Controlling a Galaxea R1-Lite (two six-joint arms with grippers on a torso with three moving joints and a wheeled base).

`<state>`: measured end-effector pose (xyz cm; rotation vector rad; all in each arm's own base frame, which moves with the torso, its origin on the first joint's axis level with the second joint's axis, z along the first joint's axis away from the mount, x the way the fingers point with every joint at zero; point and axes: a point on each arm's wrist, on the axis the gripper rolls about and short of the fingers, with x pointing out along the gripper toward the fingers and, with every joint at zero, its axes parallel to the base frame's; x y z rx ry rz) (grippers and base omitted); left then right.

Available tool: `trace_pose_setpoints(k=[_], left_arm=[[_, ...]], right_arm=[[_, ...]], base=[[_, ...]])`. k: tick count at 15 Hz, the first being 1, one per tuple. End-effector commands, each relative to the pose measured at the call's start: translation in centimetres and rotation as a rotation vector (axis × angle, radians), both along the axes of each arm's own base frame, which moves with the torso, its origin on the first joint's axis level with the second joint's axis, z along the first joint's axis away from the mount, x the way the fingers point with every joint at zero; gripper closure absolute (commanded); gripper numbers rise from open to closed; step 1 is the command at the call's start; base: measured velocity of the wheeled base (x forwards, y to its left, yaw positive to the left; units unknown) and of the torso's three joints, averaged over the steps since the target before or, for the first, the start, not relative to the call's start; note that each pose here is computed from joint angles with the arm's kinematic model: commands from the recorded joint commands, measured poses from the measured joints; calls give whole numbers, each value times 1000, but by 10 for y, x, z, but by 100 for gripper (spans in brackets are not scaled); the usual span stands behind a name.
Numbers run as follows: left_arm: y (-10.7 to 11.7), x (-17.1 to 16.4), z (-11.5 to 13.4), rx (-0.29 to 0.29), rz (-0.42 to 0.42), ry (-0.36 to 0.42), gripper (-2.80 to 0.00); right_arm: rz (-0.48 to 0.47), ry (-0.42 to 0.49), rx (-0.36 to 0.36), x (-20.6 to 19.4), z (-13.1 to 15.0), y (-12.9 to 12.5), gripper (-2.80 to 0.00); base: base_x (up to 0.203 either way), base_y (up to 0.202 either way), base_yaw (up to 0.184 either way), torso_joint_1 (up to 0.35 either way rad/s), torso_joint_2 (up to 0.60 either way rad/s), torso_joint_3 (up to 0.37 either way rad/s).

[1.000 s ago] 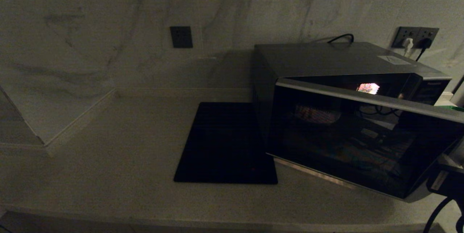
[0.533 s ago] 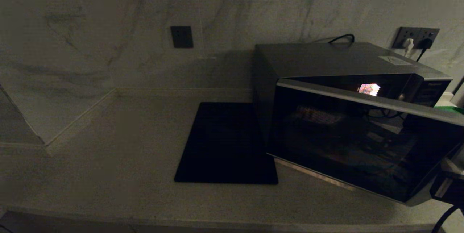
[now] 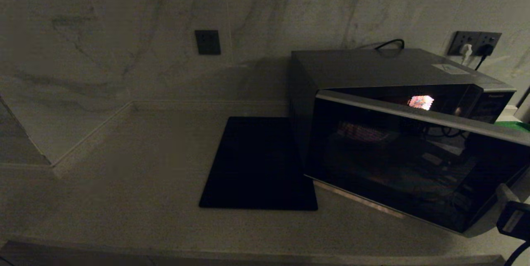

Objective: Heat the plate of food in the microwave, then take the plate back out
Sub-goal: Open the microwave oven

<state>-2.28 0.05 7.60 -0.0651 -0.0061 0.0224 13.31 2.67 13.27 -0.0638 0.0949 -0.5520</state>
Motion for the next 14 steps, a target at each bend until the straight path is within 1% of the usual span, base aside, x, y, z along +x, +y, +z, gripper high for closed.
trace_pose_setpoints(k=[1,5,12,13,14], left_arm=[[0,0,0,-1,0,-2,0],[0,0,0,-1,0,-2,0],[0,0,0,-1,0,-3,0],[0,0,0,-1,0,-2,0],[0,0,0,-1,0,-2,0]], right_arm=[[-3,-18,6,-5,1,-2,-280],[-2,-65,7,-15,8,-5,-280],[-6,-178,1,-36,26,-12,-280],[-7,-201,1,-37,31,-13,-280],[-11,-247,-5,-38,40,-13,-280]], base=[[0,0,0,0,0,0],[0,0,0,0,0,0],[0,0,0,0,0,0],[0,0,0,0,0,0],[0,0,0,0,0,0]])
